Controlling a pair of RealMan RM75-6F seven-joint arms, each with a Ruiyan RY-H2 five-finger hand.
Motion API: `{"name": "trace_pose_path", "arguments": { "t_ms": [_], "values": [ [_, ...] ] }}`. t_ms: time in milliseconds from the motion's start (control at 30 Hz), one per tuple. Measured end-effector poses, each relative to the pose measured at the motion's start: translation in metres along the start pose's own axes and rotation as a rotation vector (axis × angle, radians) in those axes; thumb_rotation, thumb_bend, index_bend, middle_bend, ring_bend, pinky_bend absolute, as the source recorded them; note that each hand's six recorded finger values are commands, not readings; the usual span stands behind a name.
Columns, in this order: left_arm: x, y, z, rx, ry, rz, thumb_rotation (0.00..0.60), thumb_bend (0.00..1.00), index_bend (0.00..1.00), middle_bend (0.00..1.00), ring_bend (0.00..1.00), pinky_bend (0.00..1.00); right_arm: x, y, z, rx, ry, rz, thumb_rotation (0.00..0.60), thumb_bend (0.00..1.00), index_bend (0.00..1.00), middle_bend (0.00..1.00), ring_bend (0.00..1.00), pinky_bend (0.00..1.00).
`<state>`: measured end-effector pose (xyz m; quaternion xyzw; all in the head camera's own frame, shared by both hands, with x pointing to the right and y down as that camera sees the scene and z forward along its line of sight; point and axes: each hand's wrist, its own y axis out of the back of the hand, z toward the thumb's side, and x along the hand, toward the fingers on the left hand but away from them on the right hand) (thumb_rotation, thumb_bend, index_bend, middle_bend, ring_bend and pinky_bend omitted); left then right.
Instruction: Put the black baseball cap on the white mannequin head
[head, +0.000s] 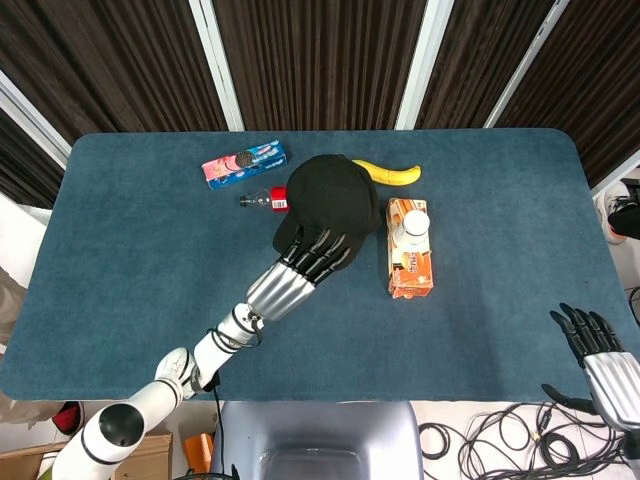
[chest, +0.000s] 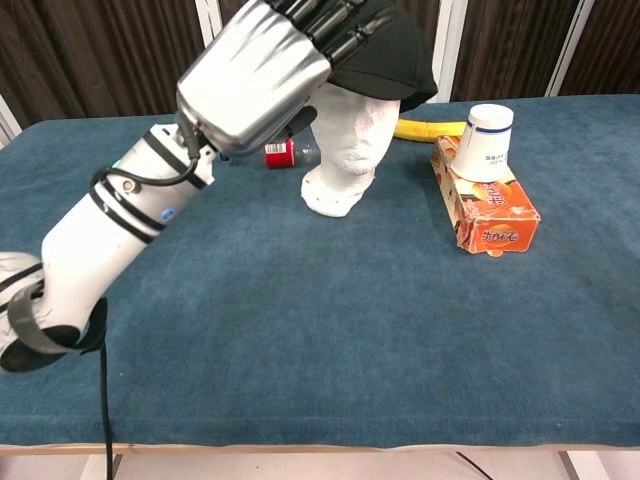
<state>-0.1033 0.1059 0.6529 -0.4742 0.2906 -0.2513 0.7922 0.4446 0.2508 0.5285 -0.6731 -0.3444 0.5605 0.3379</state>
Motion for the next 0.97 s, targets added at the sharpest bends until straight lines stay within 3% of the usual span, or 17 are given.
{"name": "trace_pose_path", "arguments": {
  "t_ms": [233, 367, 467, 600, 700, 800, 967],
  "values": [
    [-0.042, 0.008, -0.006, -0.071, 0.041, -0.070, 0.600, 0.30, 0.01, 0.03, 0.00, 0.21, 0.001, -0.003, 0.000, 0.015, -0.003, 0.002, 0.600, 0.08, 0.00, 0.00, 0.00, 0.00],
    [-0.080, 0.015, -0.029, -0.119, 0.129, -0.168, 0.600, 0.30, 0.00, 0.05, 0.03, 0.20, 0.001, -0.005, 0.001, 0.026, -0.006, 0.007, 0.600, 0.08, 0.00, 0.00, 0.00, 0.00],
    [-0.114, 0.019, -0.056, -0.183, 0.236, -0.304, 0.600, 0.30, 0.00, 0.02, 0.02, 0.18, 0.001, -0.006, 0.003, 0.032, -0.009, 0.005, 0.600, 0.08, 0.00, 0.00, 0.00, 0.00],
    [-0.173, 0.026, -0.108, -0.290, 0.411, -0.562, 0.600, 0.30, 0.00, 0.01, 0.03, 0.16, 0.000, -0.007, 0.005, 0.043, -0.014, 0.000, 0.600, 0.08, 0.00, 0.00, 0.00, 0.00],
    [-0.209, 0.041, -0.147, -0.367, 0.521, -0.667, 0.600, 0.30, 0.00, 0.01, 0.03, 0.15, -0.001, -0.010, 0.007, 0.057, -0.020, 0.000, 0.600, 0.08, 0.00, 0.00, 0.00, 0.00],
    [-0.233, 0.055, -0.166, -0.433, 0.592, -0.689, 0.600, 0.31, 0.00, 0.02, 0.03, 0.15, -0.003, -0.012, 0.008, 0.071, -0.029, 0.000, 0.600, 0.08, 0.00, 0.00, 0.00, 0.00],
    [-0.274, 0.061, -0.172, -0.505, 0.654, -0.677, 0.600, 0.31, 0.00, 0.02, 0.03, 0.14, -0.008, -0.015, 0.008, 0.080, -0.051, 0.001, 0.600, 0.08, 0.00, 0.00, 0.00, 0.00]
  ]
}}
